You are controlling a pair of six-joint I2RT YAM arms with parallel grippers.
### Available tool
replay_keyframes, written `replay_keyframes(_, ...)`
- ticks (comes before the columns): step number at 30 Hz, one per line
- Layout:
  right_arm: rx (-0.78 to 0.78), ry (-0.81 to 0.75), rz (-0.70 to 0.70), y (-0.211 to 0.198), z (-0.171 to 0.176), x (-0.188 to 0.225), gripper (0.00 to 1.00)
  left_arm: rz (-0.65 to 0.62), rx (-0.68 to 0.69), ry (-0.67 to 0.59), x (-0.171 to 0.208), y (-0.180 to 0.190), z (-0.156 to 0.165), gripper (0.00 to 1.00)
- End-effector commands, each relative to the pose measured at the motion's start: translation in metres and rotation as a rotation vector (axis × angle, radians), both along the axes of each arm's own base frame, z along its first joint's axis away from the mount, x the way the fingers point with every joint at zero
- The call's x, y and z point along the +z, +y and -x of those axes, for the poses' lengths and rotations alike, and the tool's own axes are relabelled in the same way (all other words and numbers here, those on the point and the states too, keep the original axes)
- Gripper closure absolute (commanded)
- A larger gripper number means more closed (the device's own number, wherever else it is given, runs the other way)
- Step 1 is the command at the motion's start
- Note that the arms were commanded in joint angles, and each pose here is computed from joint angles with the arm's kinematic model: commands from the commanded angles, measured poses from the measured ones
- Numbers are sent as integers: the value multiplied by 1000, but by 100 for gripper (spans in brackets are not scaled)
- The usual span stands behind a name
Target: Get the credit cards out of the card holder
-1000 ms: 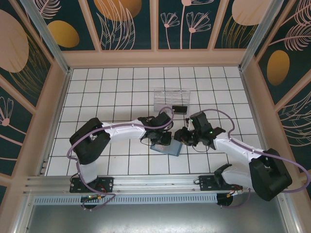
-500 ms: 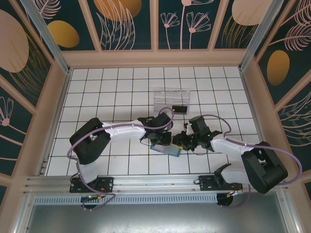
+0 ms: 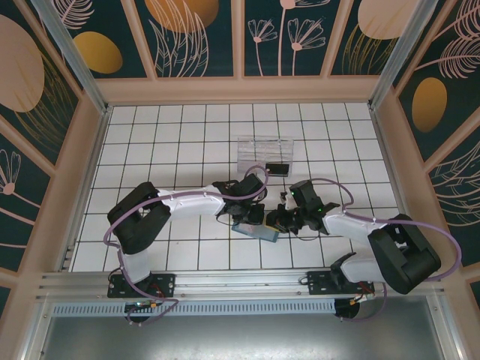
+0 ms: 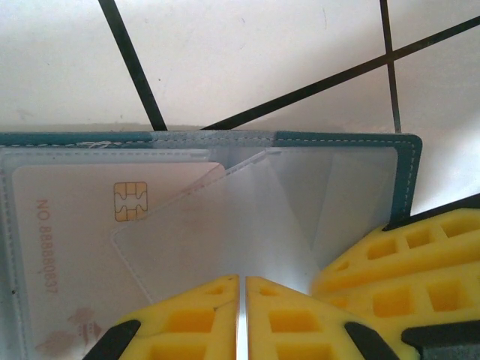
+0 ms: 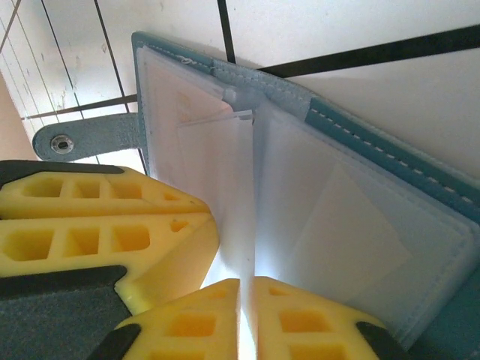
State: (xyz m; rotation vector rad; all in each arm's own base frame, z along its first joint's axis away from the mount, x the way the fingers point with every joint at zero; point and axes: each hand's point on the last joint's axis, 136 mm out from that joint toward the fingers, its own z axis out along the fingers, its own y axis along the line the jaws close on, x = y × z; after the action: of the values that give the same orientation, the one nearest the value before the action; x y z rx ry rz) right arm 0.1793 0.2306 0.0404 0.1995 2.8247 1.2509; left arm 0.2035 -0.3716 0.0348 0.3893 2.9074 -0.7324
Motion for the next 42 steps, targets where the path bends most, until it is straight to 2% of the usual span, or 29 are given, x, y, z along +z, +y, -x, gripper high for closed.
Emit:
replay_keyframes(1,12,-1,9,0,3,-3,92,-24,30,-16,-2,7,-2,89)
replay_keyframes(9,4,-3,39,-5,3,-8,99,-105,131,-109,11,33,-18,88)
replay_keyframes(17,5,1,41,-5,4,-10,99,-164,164,-52,-9,50,-11,87)
replay_keyframes(21,6,6,41,-6,5,-11,99,-192,207,-75,-7,59,-16,87)
replay_keyframes(25,6,3,36,-5,4,-10,99,-170,209,-70,-4,59,-18,87)
replay_keyframes(38,-2,-22,31,-4,-1,-1,98,-16,87,-10,1,18,-10,88)
replay_keyframes(39,-8,-29,36,-5,-2,1,97,-8,77,-9,2,16,-10,88)
replay_keyframes(42,-47,-80,78,-12,-11,14,83,18,51,-8,8,9,-9,88)
